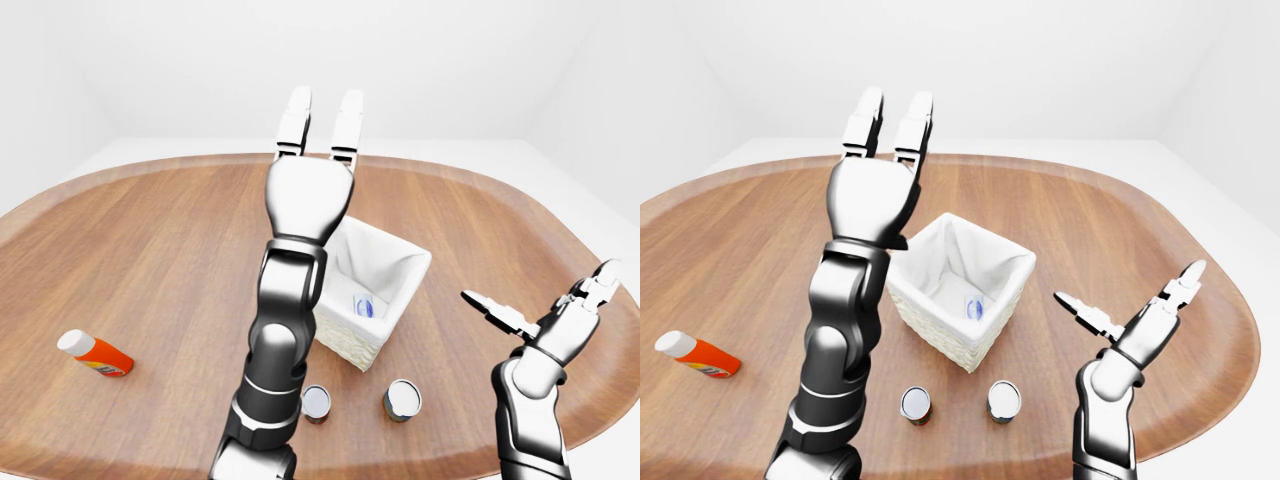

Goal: Pick up the alphabet soup and the cream cheese box, and put them in the basket.

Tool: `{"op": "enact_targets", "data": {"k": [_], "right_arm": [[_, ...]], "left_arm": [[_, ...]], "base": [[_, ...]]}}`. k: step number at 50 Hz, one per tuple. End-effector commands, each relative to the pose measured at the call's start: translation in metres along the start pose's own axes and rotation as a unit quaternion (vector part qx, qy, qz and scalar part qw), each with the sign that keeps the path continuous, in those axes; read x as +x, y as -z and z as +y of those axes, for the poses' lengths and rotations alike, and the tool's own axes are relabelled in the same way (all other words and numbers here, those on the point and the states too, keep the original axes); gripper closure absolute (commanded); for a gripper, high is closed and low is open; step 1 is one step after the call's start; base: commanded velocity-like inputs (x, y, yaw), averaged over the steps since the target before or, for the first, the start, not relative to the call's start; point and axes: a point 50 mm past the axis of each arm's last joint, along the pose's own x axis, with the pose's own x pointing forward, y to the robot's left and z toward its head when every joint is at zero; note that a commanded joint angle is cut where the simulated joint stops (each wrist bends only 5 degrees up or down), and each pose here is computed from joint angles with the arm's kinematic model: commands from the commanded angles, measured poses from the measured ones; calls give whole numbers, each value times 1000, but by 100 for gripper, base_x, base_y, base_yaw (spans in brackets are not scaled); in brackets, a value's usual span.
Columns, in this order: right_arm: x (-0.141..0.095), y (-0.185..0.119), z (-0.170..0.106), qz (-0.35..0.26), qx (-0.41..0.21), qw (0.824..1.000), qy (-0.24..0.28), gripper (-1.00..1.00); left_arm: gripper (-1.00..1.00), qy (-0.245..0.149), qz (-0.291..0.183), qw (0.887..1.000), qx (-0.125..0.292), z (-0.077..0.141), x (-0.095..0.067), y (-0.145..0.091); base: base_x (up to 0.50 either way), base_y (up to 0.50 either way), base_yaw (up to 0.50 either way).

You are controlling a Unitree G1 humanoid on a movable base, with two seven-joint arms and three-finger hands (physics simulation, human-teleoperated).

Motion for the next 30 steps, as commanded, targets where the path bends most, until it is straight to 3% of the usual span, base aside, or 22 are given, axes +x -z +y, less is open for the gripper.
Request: {"op": "enact_targets", "data": {"k": [1,16,17,20,30], "right_arm": [[0,0,0,0,-1,1000,-1,-100],[0,0,0,0,0,1000,-1,-100],[0,0,0,0,0,1000,-1,-100],[0,1,0,2,0,1000,0,-100],[1,0,0,1,3,1000,1,-100]], "left_arm": [[-100,-13,36,999,4,13,-12,27],[-100,-10,57,998,-3,20,-21,64],[-100,-9,53,998,-42,25,-22,69],[-100,-17,57,998,-17,31,-26,76],[-100,-20,65,998,-3,51,-31,94]], "base": [[0,0,0],[0,0,0],[0,0,0],[0,0,0],[0,0,0]]}}
